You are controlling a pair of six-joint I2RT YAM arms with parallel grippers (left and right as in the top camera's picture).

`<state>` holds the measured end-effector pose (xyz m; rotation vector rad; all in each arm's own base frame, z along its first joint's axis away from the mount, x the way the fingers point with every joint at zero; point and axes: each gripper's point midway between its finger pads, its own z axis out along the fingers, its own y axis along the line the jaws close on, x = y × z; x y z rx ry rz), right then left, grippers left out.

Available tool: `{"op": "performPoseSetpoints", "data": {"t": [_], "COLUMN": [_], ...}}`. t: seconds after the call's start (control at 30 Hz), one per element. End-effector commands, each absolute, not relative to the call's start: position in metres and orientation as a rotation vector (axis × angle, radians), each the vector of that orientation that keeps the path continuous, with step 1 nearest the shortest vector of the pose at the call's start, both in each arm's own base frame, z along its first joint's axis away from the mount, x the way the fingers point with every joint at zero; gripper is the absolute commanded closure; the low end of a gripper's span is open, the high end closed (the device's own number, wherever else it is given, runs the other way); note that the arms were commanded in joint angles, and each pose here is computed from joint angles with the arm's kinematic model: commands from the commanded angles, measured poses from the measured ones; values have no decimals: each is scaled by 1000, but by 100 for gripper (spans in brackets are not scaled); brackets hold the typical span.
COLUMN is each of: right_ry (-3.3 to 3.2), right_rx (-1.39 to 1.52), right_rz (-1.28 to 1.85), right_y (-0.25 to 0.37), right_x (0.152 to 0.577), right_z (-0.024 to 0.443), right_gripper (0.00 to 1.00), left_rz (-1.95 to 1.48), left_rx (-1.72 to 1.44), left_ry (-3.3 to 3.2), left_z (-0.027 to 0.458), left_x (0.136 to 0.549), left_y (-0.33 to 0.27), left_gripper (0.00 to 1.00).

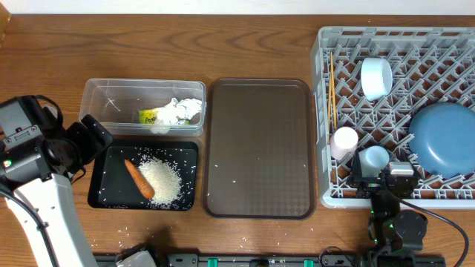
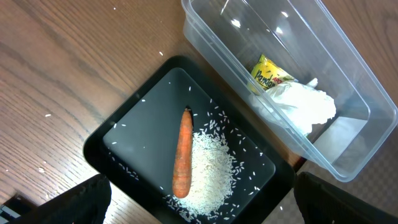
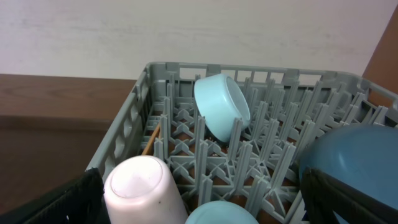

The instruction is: Sort waste into correct bins and load items into the dishwasher rack

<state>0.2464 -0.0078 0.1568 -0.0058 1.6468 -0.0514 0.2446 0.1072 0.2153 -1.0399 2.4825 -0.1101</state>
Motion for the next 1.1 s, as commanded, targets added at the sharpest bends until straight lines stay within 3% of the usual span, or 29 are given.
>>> {"op": "performPoseSetpoints", "data": {"t": [0.0, 0.4, 0.63, 1.07], "right_ry": [1646, 1646, 1646, 1646], "right_rx": [-22, -22, -21, -21], "right_rz": [-56, -56, -56, -56], "right_y": [-6, -6, -6, -6], "right_x": [246, 246, 246, 246], "right_z": [156, 156, 156, 156], "right_gripper": [1, 1, 1, 1], "left_rz": [-87, -85, -98, -164], "left_rx": [-1042, -1025, -845, -484], "left_ry": [2490, 2470, 2356, 1954], "left_z": [214, 220, 261, 348], "left_x": [243, 241, 229, 145], "left_y": [111, 108, 78, 16], "left_gripper": [4, 4, 4, 4]}}
